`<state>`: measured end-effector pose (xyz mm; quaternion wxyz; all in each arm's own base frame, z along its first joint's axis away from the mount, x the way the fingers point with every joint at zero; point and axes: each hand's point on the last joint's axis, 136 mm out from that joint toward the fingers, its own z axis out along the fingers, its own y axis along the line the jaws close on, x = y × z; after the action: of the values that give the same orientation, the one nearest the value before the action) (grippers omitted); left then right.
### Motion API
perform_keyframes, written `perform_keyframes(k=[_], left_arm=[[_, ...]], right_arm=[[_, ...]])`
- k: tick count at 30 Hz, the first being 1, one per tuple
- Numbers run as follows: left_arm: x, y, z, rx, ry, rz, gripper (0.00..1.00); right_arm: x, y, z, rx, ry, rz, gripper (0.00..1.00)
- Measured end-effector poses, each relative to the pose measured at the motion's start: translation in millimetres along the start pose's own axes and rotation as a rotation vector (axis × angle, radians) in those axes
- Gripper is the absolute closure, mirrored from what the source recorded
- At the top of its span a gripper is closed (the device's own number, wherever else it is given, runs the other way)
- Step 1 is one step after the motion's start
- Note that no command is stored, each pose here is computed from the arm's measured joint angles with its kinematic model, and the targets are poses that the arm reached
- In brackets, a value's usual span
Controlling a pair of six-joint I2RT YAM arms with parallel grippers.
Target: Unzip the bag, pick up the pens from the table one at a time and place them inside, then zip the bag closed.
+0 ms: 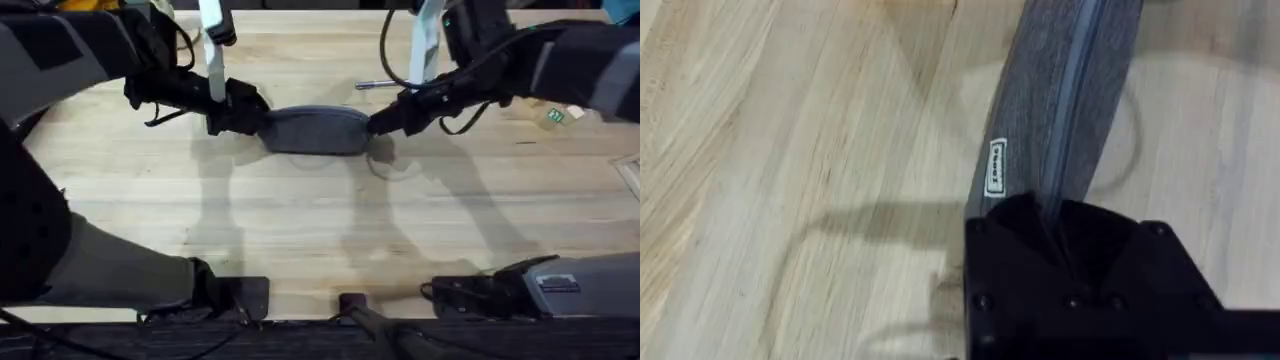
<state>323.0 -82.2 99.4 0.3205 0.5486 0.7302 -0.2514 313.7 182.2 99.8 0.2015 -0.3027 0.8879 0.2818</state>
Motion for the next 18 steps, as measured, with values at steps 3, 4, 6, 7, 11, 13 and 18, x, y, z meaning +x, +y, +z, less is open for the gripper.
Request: perform_keyframes(k=[3, 4, 6, 7, 11, 13, 18], left_arm=[[-0.6, -0.4, 0, 0.002, -0.004, -0.001, 0.959], [-0.7, -0.4, 0, 0.002, -0.004, -0.001, 0.959], [-1.1, -0.5, 0, 0.002, -0.006, -0.001, 0.959], [-1.1, -0.5, 0, 0.002, -0.006, -0.001, 0.959], [-1.1, -1.1, 0, 0.004, -0.007, -0.003, 0.959], [-1.1, -1.4, 0, 0.006, -0.007, -0.004, 0.959], [-2.4, -2.6, 1, 0.010, -0.012, -0.005, 0.959]], right_arm=[[-6, 4, -10, 0.014, -0.028, -0.019, 0.970], [-8, 5, -12, 0.017, -0.036, -0.025, 0.971], [-10, 7, -16, 0.020, -0.047, -0.033, 0.970], [-11, 8, -18, 0.021, -0.051, -0.035, 0.970], [-13, 9, -21, 0.023, -0.059, -0.041, 0.970], [-14, 10, -23, 0.026, -0.065, -0.045, 0.971], [-21, 17, -36, 0.036, -0.105, -0.072, 0.971]])
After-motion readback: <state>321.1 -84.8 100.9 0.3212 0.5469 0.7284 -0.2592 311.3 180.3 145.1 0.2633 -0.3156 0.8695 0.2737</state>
